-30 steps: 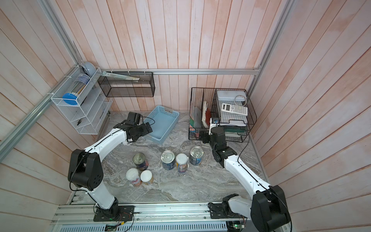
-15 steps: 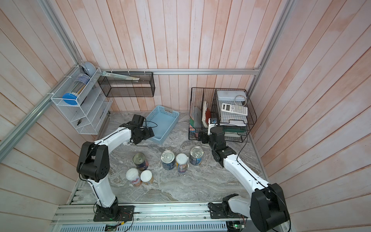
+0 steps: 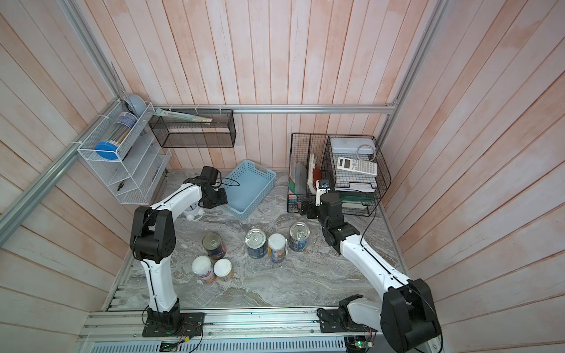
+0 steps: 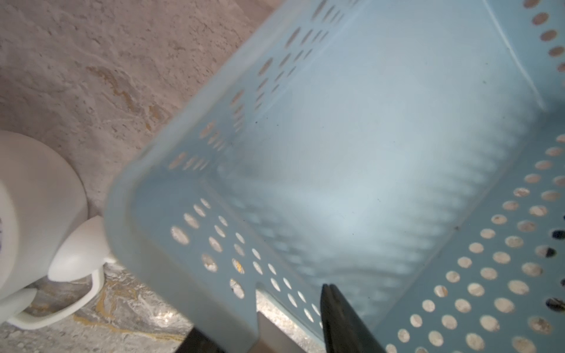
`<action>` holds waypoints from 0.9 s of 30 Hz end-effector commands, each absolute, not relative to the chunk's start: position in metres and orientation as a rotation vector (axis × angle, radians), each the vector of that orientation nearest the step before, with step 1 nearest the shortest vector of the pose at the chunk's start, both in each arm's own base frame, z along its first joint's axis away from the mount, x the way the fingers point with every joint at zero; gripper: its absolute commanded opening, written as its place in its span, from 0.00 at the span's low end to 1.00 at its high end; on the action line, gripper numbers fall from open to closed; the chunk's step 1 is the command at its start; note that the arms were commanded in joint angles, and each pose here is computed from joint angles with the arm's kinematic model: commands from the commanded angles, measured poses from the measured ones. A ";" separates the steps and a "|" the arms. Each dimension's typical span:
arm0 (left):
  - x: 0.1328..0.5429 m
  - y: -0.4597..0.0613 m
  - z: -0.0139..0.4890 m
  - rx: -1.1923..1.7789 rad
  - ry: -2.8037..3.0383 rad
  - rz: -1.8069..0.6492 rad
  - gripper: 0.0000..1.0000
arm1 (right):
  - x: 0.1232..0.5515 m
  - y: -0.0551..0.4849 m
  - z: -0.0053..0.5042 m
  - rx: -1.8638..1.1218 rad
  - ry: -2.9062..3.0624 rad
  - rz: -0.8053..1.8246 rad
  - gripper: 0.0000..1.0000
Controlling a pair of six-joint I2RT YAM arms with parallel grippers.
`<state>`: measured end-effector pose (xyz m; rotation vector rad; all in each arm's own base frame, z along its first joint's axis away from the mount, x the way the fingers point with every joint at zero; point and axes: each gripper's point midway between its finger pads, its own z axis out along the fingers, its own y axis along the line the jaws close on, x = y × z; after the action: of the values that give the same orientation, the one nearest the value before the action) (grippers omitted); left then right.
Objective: Put the canned food in the basket
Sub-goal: Adjust the basket at the center of the board.
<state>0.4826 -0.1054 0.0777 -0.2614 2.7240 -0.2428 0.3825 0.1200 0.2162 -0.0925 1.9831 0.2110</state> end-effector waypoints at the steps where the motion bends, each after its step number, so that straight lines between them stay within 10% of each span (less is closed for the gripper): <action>1: 0.469 -0.094 0.062 -0.134 2.821 -0.131 0.42 | 0.383 0.128 0.218 -0.131 1.997 0.223 0.98; 27: 0.431 -0.099 0.075 0.288 2.817 0.107 0.27 | 0.362 0.179 0.190 -0.351 2.403 0.248 0.98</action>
<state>0.4313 -0.0981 0.0643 0.2424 2.8506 0.0882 0.3833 0.1960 0.2161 -0.3746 2.2187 0.3289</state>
